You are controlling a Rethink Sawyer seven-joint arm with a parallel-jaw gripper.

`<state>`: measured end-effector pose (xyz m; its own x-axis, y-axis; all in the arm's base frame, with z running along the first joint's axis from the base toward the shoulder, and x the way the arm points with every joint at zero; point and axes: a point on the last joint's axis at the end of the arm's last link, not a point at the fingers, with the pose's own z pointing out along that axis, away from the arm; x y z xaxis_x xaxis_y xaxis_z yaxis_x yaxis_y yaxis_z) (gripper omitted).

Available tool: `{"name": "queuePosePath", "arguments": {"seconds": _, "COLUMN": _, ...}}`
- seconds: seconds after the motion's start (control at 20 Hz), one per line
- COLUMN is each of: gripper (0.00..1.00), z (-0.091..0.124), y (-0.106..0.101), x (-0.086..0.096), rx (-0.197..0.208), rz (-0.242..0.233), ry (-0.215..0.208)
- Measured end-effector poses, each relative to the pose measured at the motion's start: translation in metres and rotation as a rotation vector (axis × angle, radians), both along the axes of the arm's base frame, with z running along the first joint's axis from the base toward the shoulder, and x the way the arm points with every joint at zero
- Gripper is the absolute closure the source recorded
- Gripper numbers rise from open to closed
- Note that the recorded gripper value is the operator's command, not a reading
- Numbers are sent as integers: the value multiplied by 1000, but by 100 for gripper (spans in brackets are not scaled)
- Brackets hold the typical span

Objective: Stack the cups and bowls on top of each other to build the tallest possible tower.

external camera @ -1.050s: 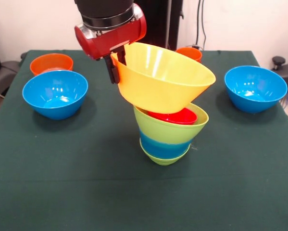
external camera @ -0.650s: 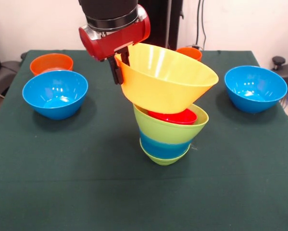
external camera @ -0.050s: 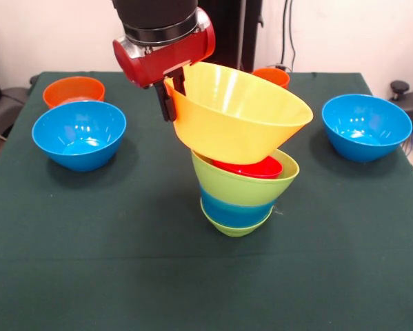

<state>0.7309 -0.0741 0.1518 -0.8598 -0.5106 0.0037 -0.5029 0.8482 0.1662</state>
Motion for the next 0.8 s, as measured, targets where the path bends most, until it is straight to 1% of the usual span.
{"name": "queuePosePath", "arguments": {"seconds": 0.25, "gripper": 100, "z": -4, "y": 0, "x": -1, "rx": 1, "rz": 2, "ry": 5}}
{"name": "queuePosePath", "arguments": {"seconds": 0.5, "gripper": 100, "z": -14, "y": 2, "x": -4, "rx": 7, "rz": 4, "ry": 16}}
{"name": "queuePosePath", "arguments": {"seconds": 0.8, "gripper": 100, "z": -24, "y": 2, "x": -4, "rx": 6, "rz": 8, "ry": 11}}
